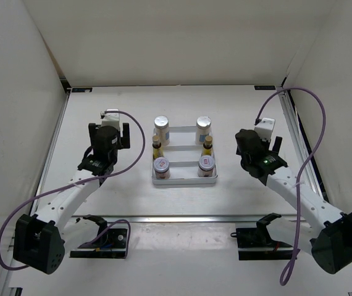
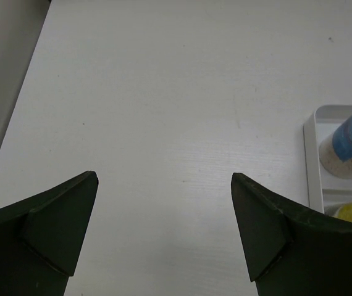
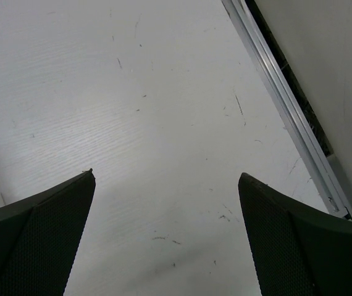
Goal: Organize the condiment bottles
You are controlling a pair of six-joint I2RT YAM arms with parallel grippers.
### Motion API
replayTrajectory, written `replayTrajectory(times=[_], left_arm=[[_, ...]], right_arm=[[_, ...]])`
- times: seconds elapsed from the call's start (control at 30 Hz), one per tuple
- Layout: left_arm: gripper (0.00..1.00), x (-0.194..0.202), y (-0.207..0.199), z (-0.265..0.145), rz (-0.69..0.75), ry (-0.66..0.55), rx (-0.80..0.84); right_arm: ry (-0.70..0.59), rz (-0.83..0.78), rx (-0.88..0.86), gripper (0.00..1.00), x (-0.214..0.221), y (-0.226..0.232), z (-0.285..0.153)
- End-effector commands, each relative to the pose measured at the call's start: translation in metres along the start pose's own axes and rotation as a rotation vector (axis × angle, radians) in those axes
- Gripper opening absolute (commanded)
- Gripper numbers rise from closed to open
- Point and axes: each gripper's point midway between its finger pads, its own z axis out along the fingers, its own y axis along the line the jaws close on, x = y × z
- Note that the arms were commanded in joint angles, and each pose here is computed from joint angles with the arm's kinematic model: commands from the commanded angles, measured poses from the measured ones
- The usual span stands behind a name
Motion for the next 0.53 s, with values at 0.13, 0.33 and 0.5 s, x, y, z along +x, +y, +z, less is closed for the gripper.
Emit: replayTrajectory(times=[0.13,0.33,0.5], left_arm=[[1.00,-0.044,0.001,-0.006,-0.096,-0.162,0.028],[1.00,-0.053,0.010,-0.017,-0.103,-0.234,0.025],[1.00,-0.046,0.027,-0.020,-0.139,-0.243,-0.011]], right_arm=[[-0.028,0.241,0.105,1.00,-0.045,-0.018,-0.010],[-0.004,0.234,0.193,1.00,-0.041,-0.029,-0.011],[0.015,0.212,0.205,1.00,-0.033,-0.028,-0.007]])
